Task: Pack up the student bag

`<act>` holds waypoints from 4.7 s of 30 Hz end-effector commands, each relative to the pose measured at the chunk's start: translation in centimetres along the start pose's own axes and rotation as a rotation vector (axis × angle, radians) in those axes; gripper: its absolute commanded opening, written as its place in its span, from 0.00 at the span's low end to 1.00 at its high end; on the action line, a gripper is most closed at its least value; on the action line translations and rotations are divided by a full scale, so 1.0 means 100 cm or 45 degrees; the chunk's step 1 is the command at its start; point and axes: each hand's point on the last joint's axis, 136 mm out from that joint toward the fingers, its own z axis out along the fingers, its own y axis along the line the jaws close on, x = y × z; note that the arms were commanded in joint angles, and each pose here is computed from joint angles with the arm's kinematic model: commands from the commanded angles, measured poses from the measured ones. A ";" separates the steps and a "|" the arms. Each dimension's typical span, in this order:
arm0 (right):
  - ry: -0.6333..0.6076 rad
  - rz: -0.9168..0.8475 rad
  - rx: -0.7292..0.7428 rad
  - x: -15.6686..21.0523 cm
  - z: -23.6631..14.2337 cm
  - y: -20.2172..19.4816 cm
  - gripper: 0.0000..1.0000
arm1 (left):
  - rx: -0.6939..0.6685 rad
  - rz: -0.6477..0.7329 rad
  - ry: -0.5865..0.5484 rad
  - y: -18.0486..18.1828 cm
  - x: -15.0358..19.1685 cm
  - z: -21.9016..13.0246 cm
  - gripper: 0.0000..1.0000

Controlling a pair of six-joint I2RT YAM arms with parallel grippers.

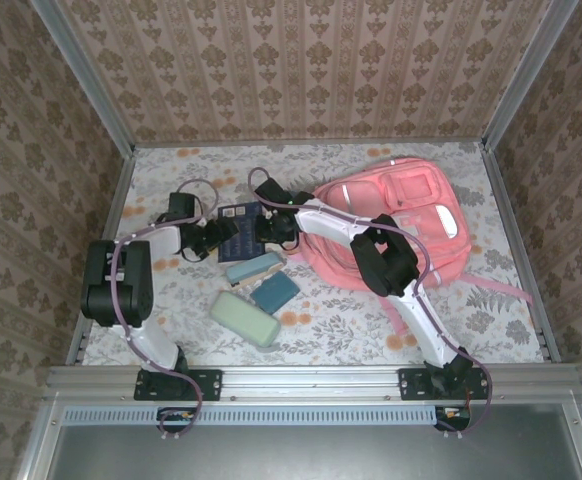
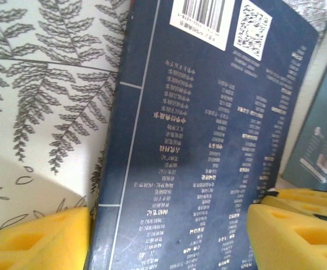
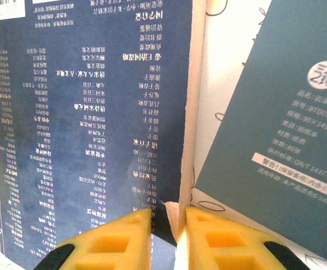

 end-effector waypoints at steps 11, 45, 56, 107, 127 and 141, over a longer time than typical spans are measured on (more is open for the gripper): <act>0.120 -0.008 -0.041 0.025 0.018 0.001 0.14 | 0.680 0.075 0.048 -0.088 0.010 -0.038 0.70; -0.210 -0.330 0.318 -0.022 -0.156 -0.033 0.55 | 0.498 0.161 -0.055 -0.094 -0.008 -0.073 0.00; -0.185 -0.269 0.663 -0.006 -0.182 -0.139 0.65 | 0.556 0.206 -0.105 -0.119 -0.002 -0.103 0.00; -0.488 0.145 -0.165 -0.047 -0.349 -0.079 0.00 | 0.663 0.118 -0.224 -0.251 0.111 -0.041 0.00; -0.471 0.187 -0.198 -0.031 -0.354 -0.099 0.00 | 0.752 0.269 -0.239 -0.326 0.149 -0.028 0.00; -0.469 0.214 -0.238 -0.029 -0.350 -0.096 0.00 | 0.709 0.166 -0.035 -0.330 0.181 0.067 0.00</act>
